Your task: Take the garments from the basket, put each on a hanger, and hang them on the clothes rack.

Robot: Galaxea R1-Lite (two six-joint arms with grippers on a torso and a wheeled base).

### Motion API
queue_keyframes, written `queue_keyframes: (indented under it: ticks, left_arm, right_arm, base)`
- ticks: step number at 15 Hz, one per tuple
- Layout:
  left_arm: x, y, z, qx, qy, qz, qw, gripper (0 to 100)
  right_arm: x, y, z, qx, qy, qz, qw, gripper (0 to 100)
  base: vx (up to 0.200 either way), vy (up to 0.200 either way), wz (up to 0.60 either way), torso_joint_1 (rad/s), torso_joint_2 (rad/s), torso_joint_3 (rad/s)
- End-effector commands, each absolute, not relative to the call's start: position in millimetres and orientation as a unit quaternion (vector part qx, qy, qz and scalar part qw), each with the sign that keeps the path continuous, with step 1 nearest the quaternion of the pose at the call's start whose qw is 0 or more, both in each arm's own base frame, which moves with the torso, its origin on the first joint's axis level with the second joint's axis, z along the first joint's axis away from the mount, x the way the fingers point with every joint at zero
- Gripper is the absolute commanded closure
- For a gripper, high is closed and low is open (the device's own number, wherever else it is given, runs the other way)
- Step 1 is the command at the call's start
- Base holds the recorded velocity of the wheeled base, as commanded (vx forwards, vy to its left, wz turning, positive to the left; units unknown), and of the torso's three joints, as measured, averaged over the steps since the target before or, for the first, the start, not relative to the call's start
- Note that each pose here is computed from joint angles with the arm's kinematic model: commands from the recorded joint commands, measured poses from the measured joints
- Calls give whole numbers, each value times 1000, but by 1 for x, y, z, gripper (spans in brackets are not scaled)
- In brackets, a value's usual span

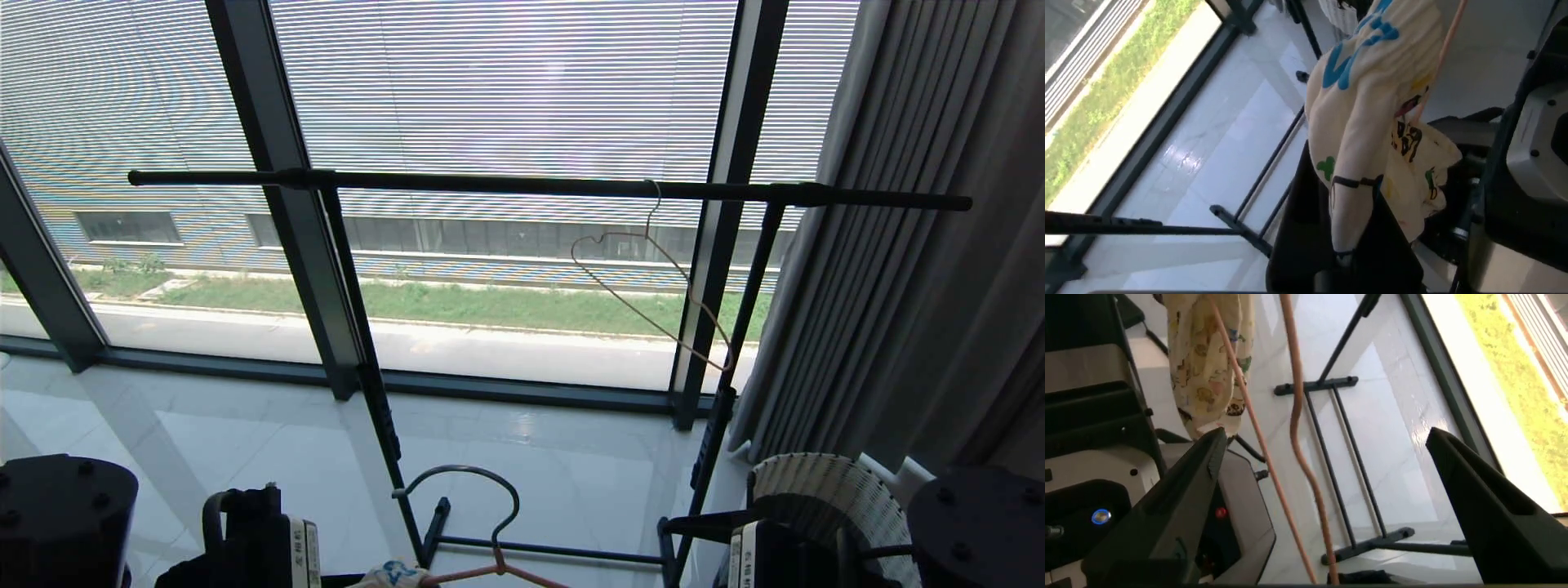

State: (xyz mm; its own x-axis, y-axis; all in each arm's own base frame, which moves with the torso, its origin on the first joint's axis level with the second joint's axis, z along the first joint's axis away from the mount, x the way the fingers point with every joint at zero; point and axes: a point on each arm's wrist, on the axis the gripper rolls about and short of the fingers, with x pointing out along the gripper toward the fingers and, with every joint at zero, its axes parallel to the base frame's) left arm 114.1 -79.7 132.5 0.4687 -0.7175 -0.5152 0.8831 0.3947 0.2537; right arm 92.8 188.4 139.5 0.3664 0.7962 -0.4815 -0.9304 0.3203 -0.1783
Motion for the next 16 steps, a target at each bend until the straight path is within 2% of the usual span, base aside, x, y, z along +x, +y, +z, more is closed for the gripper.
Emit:
queue_keyframes:
  ticks: [1, 2, 3, 7, 9, 10, 13, 16]
  left_arm:
    - [124, -67, 135, 196, 199, -427, 860, 100]
    - [128, -67, 142, 167, 202, -407, 875, 100]
    - [131, -67, 147, 161, 202, -385, 886, 100]
    - [138, -70, 161, 173, 171, -378, 893, 100]
    - [144, -72, 177, 173, 142, -376, 899, 100]
    - [151, -76, 192, 172, 114, -373, 905, 100]
    - [166, -82, 213, 171, 72, -366, 912, 100]
    - [168, -84, 219, 171, 60, -366, 913, 100]
  right_arm:
    - [94, 187, 139, -216, 156, 540, 798, 0]
    - [94, 187, 138, -217, 158, 539, 798, 0]
    - [94, 188, 137, -217, 159, 539, 798, 0]
    - [98, 196, 131, -208, 168, 537, 801, 0]
    - [105, 209, 128, -170, 170, 531, 813, 0]
    - [114, 227, 127, -126, 172, 518, 828, 0]
    - [132, 264, 123, -71, 173, 461, 868, 0]
    - [150, 293, 123, -22, 166, 398, 902, 0]
  base:
    - [0, 0, 0, 0, 0, 0]
    - [0, 0, 0, 0, 0, 0]
    - [0, 0, 0, 0, 0, 0]
    - [0, 0, 0, 0, 0, 0]
    - [0, 0, 0, 0, 0, 0]
    - [0, 0, 0, 0, 0, 0]
    - [0, 0, 0, 0, 0, 0]
    - [0, 0, 0, 0, 0, 0]
